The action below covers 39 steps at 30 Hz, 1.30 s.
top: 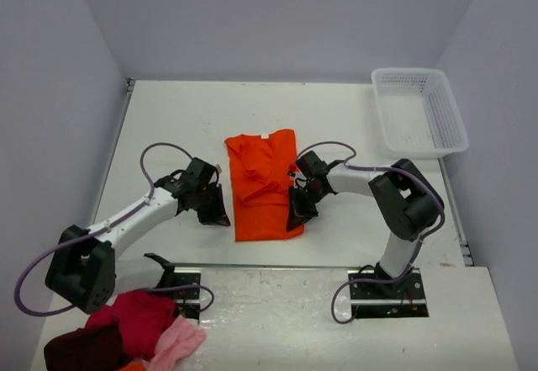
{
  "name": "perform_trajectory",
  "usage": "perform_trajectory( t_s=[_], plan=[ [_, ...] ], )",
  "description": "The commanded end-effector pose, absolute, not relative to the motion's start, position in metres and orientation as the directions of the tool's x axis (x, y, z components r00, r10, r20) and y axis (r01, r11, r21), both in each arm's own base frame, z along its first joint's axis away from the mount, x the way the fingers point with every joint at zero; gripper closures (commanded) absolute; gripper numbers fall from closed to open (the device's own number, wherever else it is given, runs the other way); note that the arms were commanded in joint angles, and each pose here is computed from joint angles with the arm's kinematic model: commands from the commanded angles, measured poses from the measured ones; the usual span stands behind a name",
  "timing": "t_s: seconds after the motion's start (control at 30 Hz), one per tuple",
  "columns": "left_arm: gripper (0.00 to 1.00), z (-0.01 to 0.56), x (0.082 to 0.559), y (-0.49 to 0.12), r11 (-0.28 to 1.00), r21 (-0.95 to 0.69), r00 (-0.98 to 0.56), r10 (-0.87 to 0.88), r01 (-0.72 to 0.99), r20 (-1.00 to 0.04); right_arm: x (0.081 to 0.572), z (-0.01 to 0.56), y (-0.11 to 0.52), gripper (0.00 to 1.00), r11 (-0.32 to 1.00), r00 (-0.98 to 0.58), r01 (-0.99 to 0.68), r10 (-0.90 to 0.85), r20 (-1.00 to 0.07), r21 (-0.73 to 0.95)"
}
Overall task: Fold and stack the t-shirts
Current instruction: Fold the folded rectangular tshirt in 1/3 of the way
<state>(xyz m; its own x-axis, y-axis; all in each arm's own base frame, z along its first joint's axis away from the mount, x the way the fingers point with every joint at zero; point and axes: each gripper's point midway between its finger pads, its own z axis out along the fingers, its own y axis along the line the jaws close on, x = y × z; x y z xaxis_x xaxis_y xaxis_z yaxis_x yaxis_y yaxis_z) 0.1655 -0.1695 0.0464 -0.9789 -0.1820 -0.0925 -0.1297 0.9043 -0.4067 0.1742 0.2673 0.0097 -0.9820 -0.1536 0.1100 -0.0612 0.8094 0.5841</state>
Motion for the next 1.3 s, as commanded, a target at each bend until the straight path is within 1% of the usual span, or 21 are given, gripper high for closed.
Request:
perform_trajectory(
  t_s=[0.0,0.07,0.1,0.13,0.17,0.2,0.27,0.3,0.33,0.37,0.4,0.43,0.47,0.57,0.6,0.67,0.73,0.87,0.93,1.07,1.27],
  plan=[
    [1.00,0.085,0.182,-0.178,0.875,-0.475,-0.954,-0.216,-0.095,-0.206,0.175,0.011,0.256,1.00,0.835,-0.980,-0.159,-0.199,0.020,0.526],
    [1.00,0.109,0.192,-0.185,0.855,-0.516,-0.941,-0.217,-0.054,-0.261,0.180,0.031,0.260,0.93,0.819,-0.977,-0.194,-0.210,-0.033,0.540],
    [1.00,0.118,0.195,-0.187,0.849,-0.528,-0.934,-0.208,-0.026,-0.289,0.181,0.042,0.261,0.83,0.814,-0.973,-0.213,-0.225,-0.044,0.540],
    [1.00,0.122,0.197,-0.189,0.847,-0.532,-0.934,-0.201,-0.014,-0.296,0.183,0.052,0.263,0.79,0.808,-0.971,-0.227,-0.231,-0.062,0.544],
    [0.99,0.131,0.201,-0.193,0.838,-0.546,-0.932,-0.193,0.007,-0.308,0.187,0.068,0.264,0.74,0.803,-0.967,-0.250,-0.230,-0.106,0.540],
    [0.98,0.126,0.202,-0.194,0.846,-0.533,-0.941,-0.173,0.010,-0.292,0.191,0.084,0.265,0.67,0.800,-0.964,-0.264,-0.232,-0.128,0.538],
    [0.96,0.121,0.208,-0.197,0.859,-0.512,-0.949,-0.147,0.016,-0.277,0.196,0.115,0.266,0.63,0.795,-0.957,-0.287,-0.224,-0.182,0.534],
    [0.95,0.120,0.211,-0.199,0.864,-0.503,-0.951,-0.141,0.017,-0.275,0.198,0.124,0.264,0.64,0.799,-0.956,-0.290,-0.218,-0.197,0.526],
    [0.94,0.124,0.220,-0.201,0.869,-0.494,-0.945,-0.137,0.030,-0.297,0.197,0.131,0.263,0.66,0.801,-0.955,-0.294,-0.219,-0.201,0.522],
    [0.94,0.122,0.229,-0.206,0.877,-0.478,-0.947,-0.112,0.048,-0.301,0.197,0.138,0.261,0.84,0.808,-0.957,-0.288,-0.217,-0.194,0.515],
    [0.94,0.113,0.229,-0.204,0.888,-0.457,-0.953,-0.097,0.047,-0.287,0.197,0.138,0.259,0.99,0.815,-0.959,-0.282,-0.215,-0.187,0.506],
    [0.99,0.109,0.236,-0.211,0.893,-0.448,-0.961,-0.076,0.054,-0.267,0.196,0.137,0.258,1.00,0.820,-0.961,-0.272,-0.210,-0.178,0.503],
    [1.00,0.106,0.238,-0.214,0.893,-0.447,-0.965,-0.060,0.062,-0.254,0.194,0.132,0.259,1.00,0.814,-0.962,-0.270,-0.209,-0.175,0.514],
    [1.00,0.099,0.242,-0.239,0.878,-0.465,-0.974,0.006,0.113,-0.226,0.192,0.113,0.257,1.00,0.826,-0.970,-0.236,-0.169,-0.174,0.512],
    [1.00,0.103,0.241,-0.252,0.870,-0.471,-0.971,0.038,0.148,-0.236,0.193,0.108,0.257,1.00,0.828,-0.972,-0.228,-0.160,-0.175,0.512],
    [1.00,0.094,0.240,-0.263,0.869,-0.464,-0.974,0.077,0.170,-0.214,0.192,0.095,0.258,1.00,0.830,-0.977,-0.207,-0.143,-0.161,0.518],
    [1.00,0.090,0.237,-0.276,0.862,-0.465,-0.970,0.110,0.202,-0.217,0.189,0.082,0.260,1.00,0.829,-0.982,-0.189,-0.142,-0.129,0.527],
    [1.00,0.089,0.233,-0.288,0.847,-0.481,-0.966,0.131,0.226,-0.223,0.191,0.059,0.261,1.00,0.838,-0.984,-0.180,-0.145,-0.107,0.515],
    [1.00,0.086,0.231,-0.291,0.846,-0.484,-0.967,0.135,0.226,-0.215,0.189,0.047,0.262,1.00,0.845,-0.986,-0.168,-0.151,-0.073,0.509],
    [1.00,0.078,0.232,-0.293,0.847,-0.483,-0.969,0.135,0.222,-0.207,0.189,0.031,0.270,1.00,0.839,-0.988,-0.150,-0.151,-0.042,0.523],
    [1.00,0.064,0.252,-0.302,0.856,-0.455,-0.962,0.159,0.245,-0.220,0.187,0.021,0.272,1.00,0.847,-0.989,-0.135,-0.148,-0.015,0.514]
  ],
)
